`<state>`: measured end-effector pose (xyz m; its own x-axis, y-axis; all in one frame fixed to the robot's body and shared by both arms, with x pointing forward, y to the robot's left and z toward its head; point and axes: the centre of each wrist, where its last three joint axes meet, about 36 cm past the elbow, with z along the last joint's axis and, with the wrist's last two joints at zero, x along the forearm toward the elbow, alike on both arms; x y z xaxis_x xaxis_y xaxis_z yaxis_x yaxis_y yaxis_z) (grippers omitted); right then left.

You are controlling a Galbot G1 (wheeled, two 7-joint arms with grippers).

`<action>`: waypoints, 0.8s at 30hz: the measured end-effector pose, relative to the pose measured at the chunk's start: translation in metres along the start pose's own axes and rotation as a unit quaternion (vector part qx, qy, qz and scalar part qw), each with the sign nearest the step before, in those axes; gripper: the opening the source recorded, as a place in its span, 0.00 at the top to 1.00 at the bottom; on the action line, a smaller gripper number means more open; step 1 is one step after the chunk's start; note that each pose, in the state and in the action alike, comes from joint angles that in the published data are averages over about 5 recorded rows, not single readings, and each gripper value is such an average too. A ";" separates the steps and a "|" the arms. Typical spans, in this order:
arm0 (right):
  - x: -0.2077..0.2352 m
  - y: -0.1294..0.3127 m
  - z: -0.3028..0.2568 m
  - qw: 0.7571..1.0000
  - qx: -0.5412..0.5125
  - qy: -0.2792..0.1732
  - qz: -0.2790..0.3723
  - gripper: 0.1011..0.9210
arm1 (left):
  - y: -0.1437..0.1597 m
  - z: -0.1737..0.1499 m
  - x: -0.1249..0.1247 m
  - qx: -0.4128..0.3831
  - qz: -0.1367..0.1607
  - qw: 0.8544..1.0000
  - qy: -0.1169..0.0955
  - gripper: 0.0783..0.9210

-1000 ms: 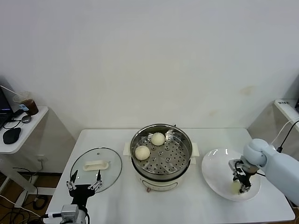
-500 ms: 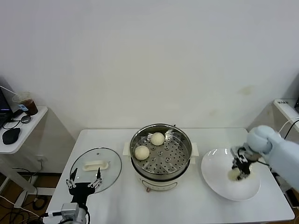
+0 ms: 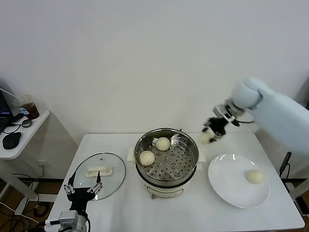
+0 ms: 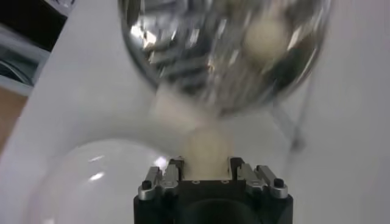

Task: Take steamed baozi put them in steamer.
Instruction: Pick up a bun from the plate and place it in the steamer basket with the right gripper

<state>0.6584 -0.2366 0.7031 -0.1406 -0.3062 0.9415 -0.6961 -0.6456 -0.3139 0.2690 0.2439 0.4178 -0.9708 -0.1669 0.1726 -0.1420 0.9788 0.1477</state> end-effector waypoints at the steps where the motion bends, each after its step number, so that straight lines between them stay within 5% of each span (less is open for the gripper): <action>1: 0.000 -0.006 -0.008 1.000 0.027 -0.002 -0.001 0.54 | 0.000 0.000 0.000 0.001 -0.001 1.000 -0.001 0.12; 12: -0.044 -0.031 -0.076 0.954 0.297 -0.015 -0.040 0.54 | -0.001 -0.002 0.003 0.004 -0.009 1.000 -0.005 0.12; 24: -0.097 -0.031 -0.121 0.895 0.437 -0.035 -0.076 0.53 | -0.003 -0.003 0.004 0.007 -0.007 1.000 -0.007 0.12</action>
<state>0.6084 -0.1026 0.6359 -0.0254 -0.1912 0.9812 0.1183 -0.9752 -0.1869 0.2665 0.2397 0.4205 -0.9711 -0.1799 0.1567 -0.1591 0.9778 0.1365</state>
